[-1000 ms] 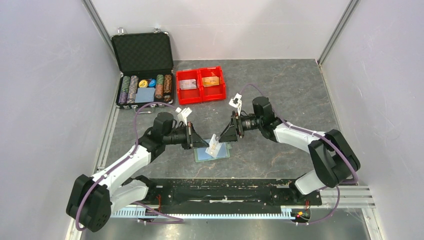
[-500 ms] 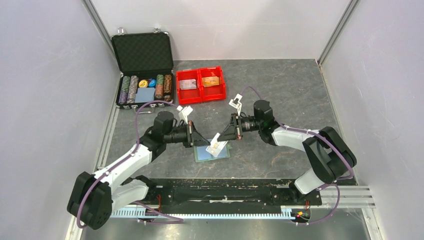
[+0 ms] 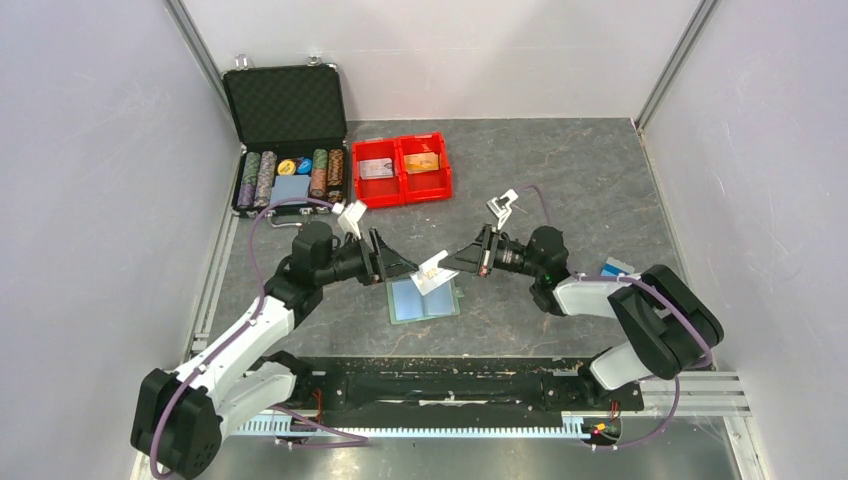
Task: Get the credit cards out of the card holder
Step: Place the credit card in the storage box.
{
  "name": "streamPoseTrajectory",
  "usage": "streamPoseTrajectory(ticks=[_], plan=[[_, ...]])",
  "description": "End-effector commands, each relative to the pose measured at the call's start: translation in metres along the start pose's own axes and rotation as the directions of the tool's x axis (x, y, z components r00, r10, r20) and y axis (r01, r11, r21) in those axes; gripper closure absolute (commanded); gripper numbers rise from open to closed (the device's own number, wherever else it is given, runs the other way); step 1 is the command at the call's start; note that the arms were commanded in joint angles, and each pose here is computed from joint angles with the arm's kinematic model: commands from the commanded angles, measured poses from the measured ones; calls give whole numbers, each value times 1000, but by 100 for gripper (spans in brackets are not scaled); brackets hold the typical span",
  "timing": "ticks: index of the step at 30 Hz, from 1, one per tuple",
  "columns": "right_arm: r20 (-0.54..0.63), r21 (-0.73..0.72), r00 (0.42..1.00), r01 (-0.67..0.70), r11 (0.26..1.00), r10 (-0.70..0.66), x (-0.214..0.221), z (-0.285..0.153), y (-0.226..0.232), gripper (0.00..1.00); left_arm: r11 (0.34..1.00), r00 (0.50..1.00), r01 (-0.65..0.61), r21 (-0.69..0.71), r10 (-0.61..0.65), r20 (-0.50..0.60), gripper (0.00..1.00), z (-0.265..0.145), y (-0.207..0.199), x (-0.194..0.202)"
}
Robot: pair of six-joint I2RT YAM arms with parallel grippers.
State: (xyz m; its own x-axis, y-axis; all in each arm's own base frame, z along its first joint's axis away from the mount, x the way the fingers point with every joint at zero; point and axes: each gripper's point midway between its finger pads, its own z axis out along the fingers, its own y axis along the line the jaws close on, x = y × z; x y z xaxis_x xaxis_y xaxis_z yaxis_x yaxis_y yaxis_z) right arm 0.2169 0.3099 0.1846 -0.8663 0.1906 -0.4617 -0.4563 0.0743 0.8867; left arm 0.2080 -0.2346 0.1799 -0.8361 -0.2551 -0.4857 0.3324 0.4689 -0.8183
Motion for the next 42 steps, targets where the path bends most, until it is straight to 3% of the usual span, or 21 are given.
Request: streamPoseTrajectory(ticks=[1, 9, 16, 23, 32, 39, 42], plan=[[293, -45, 953, -63, 997, 73, -41, -10, 22, 100, 998, 998, 5, 68, -9, 62, 28, 1, -19, -18], [482, -19, 864, -157, 987, 146, -57, -19, 14, 100, 980, 992, 75, 186, -92, 89, 26, 13, -29, -19], [581, -7, 795, -211, 977, 176, -62, -29, 6, 100, 964, 987, 113, 241, -138, 86, 37, 22, -40, -18], [597, -8, 783, -212, 977, 174, -63, -30, 5, 100, 954, 976, 161, 253, -192, 101, 53, 27, -38, -19], [587, -20, 785, -230, 973, 197, -58, -29, 4, 100, 951, 962, 199, 235, -236, 140, 44, 33, -31, -24], [584, -26, 782, -247, 969, 215, -52, -30, 0, 100, 928, 940, 259, 269, -306, 149, 71, 36, -31, -29], [586, -17, 781, -256, 967, 217, -50, -31, -4, 100, 922, 938, 274, 274, -319, 138, 77, 38, -30, -28]])
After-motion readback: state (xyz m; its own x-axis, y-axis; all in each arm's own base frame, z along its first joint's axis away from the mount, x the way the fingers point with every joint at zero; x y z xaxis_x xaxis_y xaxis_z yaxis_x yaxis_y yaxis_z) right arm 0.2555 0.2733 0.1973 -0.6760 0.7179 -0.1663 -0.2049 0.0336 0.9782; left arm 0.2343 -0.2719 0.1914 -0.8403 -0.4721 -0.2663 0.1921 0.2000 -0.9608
